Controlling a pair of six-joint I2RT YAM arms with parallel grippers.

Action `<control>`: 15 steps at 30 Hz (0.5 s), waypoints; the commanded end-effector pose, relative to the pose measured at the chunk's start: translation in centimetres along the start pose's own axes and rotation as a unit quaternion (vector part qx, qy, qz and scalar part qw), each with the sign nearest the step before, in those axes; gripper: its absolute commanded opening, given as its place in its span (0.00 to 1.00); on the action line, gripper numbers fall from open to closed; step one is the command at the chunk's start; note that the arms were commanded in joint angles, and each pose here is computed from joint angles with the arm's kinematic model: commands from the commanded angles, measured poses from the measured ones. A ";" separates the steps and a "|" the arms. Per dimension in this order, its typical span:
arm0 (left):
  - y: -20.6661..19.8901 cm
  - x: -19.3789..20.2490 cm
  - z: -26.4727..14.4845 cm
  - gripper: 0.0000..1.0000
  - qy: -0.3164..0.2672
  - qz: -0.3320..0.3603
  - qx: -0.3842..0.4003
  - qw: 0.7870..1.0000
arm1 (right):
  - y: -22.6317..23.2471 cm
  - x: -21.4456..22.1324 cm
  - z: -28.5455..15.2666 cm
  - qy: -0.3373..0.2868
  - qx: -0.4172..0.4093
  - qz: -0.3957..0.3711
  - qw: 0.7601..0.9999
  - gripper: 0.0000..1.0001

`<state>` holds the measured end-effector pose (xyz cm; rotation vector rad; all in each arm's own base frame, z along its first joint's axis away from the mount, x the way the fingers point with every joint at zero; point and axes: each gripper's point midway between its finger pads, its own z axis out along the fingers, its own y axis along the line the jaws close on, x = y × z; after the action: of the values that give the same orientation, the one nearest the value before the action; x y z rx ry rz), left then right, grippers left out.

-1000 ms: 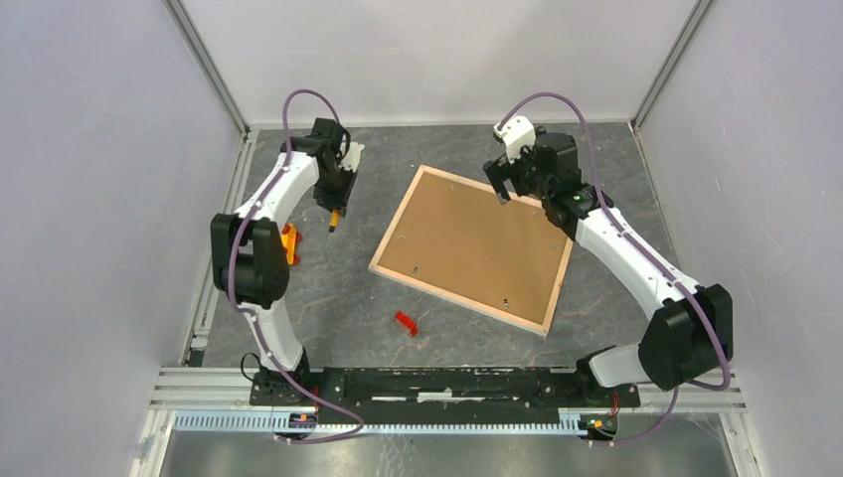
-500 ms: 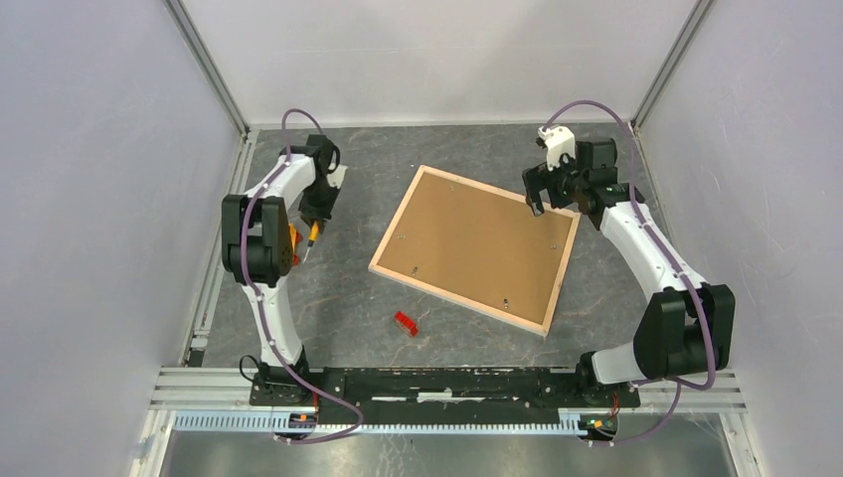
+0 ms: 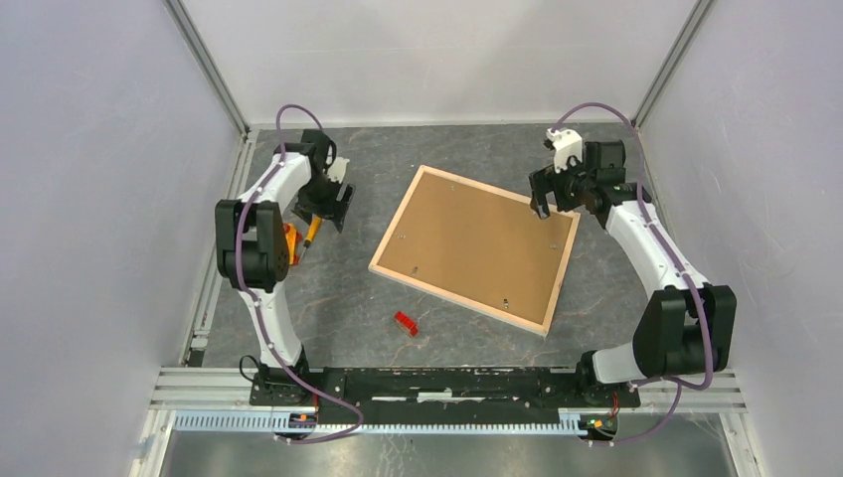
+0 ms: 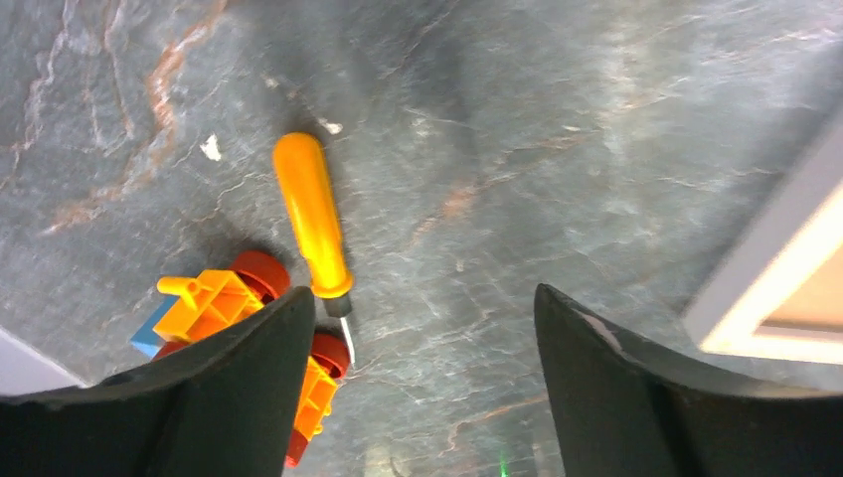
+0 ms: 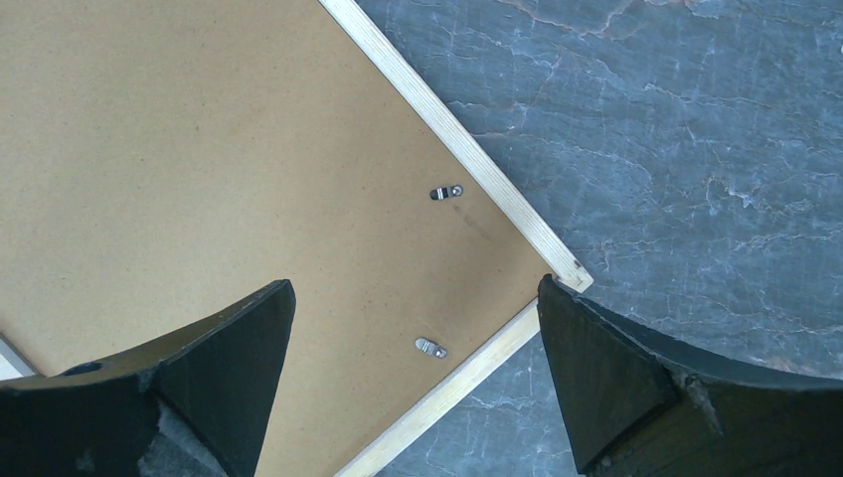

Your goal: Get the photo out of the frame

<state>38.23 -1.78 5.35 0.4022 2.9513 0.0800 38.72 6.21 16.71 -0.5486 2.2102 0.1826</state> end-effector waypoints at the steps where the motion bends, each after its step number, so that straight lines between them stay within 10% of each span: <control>1: -3.1 -4.4 -7.7 0.94 -0.146 0.080 0.082 0.983 | -0.8 -1.2 -0.6 -0.017 -0.010 0.024 1.000 0.98; 8: -11.2 -4.3 -12.0 1.00 -0.201 0.284 0.132 0.928 | -1.9 0.4 -1.0 -0.007 -0.026 0.062 0.998 0.98; 15: -22.7 0.6 -11.8 1.00 -0.213 0.534 0.177 0.799 | -2.0 4.2 -1.4 0.012 -0.075 0.120 0.990 0.98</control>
<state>33.57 -19.72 15.77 1.4291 2.2312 -0.3036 37.96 2.39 15.76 -0.3966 2.2710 0.3209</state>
